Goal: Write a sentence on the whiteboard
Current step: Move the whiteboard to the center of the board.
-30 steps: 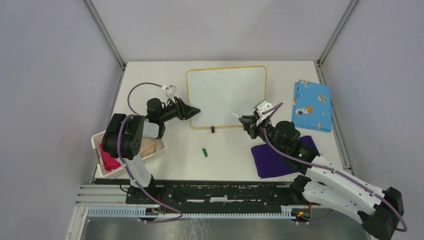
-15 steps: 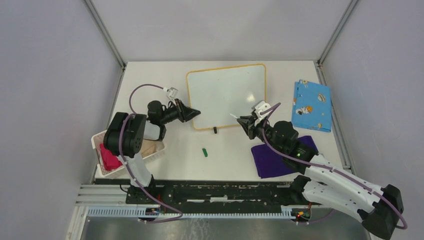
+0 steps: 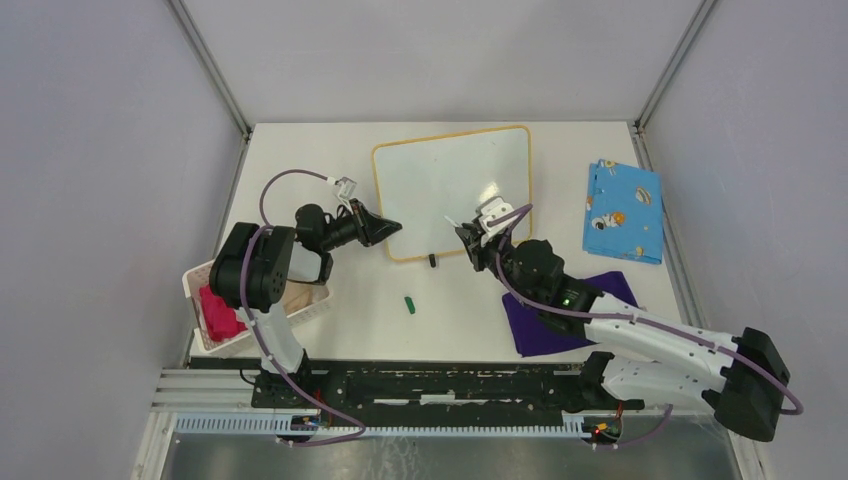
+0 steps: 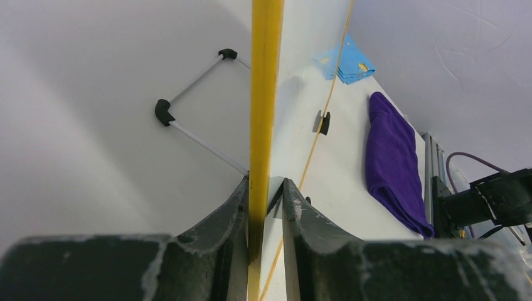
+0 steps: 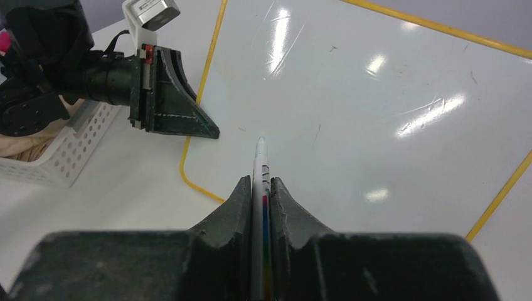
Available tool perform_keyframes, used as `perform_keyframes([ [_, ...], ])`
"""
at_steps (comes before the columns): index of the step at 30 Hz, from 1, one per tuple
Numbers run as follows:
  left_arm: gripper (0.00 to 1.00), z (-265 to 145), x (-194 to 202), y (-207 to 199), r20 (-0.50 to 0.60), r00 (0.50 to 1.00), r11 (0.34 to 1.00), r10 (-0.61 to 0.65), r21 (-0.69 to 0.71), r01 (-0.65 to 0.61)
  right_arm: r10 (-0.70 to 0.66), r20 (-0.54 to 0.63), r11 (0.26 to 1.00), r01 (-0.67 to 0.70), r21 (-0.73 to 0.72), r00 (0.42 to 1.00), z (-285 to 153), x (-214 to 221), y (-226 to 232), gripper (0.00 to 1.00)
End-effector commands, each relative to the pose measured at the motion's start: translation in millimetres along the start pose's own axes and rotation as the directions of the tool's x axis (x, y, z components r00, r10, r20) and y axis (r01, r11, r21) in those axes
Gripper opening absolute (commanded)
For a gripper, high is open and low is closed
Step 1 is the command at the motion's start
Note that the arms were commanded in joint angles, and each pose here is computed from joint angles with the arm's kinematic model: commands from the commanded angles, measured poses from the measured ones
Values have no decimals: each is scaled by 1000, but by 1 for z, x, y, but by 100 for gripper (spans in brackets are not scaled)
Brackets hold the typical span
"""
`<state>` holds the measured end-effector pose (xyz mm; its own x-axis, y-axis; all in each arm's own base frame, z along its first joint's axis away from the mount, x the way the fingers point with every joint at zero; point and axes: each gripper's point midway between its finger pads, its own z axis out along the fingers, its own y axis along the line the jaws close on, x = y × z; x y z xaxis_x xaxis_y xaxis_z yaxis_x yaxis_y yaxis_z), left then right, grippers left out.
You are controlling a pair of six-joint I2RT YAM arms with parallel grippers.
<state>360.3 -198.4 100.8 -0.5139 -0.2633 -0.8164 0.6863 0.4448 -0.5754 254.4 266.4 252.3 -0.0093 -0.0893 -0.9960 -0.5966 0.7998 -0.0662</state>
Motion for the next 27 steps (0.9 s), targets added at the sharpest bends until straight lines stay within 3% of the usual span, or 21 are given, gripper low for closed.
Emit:
perform_keyframes([
  [1, 4, -1, -3, -1, 18, 1000, 1000, 14, -3, -14, 17, 149, 990, -37, 135, 989, 17, -54, -17, 0],
  [7, 2, 1, -4, -6, -2, 1000, 999, 29, 34, -29, 1, 151, 997, -13, 82, 988, 32, -60, -2, 0],
  [23, 2, 10, 10, -10, -64, 998, 997, 13, 82, -8, -30, 127, 1000, 29, 11, 991, 12, -45, 3, 0],
  [24, 3, 10, 9, -10, -60, 998, 997, 18, 79, -13, -30, 127, 1000, 29, 13, 991, 11, -45, 2, 0],
  [27, 22, 9, 4, -8, -47, 998, 998, 30, 54, -27, -31, 124, 999, 29, 15, 992, 10, -44, 1, 0],
])
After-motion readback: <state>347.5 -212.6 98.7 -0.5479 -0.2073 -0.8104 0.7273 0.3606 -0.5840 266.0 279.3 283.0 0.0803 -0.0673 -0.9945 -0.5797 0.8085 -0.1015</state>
